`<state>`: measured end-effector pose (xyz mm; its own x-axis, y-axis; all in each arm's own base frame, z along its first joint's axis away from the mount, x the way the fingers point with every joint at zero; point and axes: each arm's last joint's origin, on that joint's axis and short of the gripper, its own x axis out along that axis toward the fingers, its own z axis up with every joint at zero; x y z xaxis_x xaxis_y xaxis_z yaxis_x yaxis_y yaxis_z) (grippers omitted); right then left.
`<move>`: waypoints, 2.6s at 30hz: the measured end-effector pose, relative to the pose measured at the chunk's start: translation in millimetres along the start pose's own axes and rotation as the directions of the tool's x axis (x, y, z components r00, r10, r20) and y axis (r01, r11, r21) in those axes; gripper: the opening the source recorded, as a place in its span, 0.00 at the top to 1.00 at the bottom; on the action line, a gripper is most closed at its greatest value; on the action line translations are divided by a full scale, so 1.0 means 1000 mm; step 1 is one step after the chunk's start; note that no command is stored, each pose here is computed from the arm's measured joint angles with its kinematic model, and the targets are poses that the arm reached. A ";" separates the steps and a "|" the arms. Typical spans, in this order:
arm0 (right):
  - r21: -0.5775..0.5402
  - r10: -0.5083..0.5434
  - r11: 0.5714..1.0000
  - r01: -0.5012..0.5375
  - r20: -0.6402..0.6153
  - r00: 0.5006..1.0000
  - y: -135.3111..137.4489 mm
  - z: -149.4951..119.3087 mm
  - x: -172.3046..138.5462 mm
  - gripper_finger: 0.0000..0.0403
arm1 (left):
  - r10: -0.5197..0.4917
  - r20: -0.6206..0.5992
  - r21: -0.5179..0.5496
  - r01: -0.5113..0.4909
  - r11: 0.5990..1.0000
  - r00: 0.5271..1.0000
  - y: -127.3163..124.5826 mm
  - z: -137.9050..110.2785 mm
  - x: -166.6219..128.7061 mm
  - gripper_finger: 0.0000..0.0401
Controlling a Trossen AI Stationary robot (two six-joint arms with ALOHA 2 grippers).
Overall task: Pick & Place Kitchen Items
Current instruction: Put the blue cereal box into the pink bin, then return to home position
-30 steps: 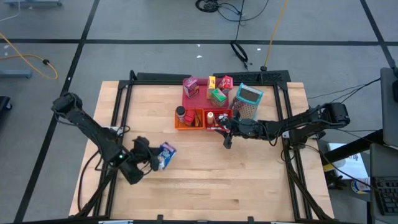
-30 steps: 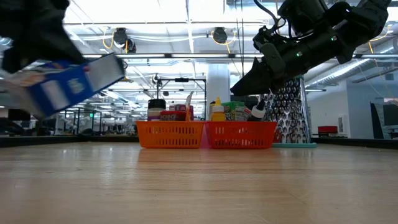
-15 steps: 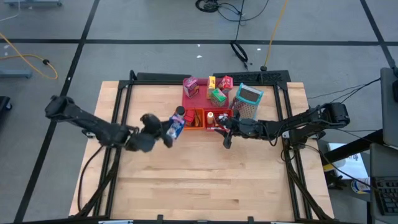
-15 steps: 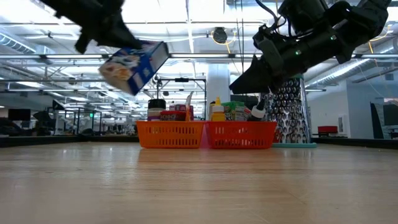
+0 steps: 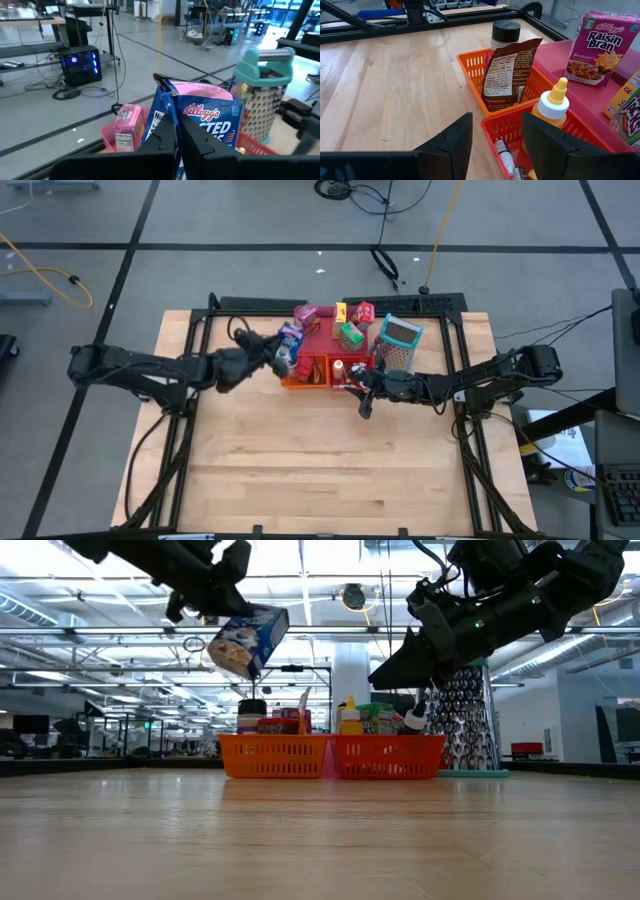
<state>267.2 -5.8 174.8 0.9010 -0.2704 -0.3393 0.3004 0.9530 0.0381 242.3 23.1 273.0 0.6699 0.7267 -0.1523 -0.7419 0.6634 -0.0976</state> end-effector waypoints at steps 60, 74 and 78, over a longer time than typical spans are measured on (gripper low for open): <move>-0.002 0.003 1.000 -0.003 0.020 1.000 0.000 0.002 0.000 0.60 | -0.059 0.101 0.050 0.054 0.997 0.993 0.049 -0.066 0.141 0.75; -0.002 0.003 1.000 -0.003 0.019 1.000 0.000 0.002 0.000 0.60 | -0.111 0.093 0.053 0.106 0.993 0.989 0.044 -0.063 0.138 0.68; 0.001 0.004 1.000 -0.004 0.031 1.000 0.000 0.005 -0.003 0.60 | -0.149 0.065 0.089 0.143 0.986 0.987 0.034 -0.055 0.126 0.68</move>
<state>266.3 -5.8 180.7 0.9113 -0.2708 -0.3102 0.2973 0.9539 0.0405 299.5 127.6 196.5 0.7732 0.6301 -0.0717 -0.6331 0.7734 -0.0301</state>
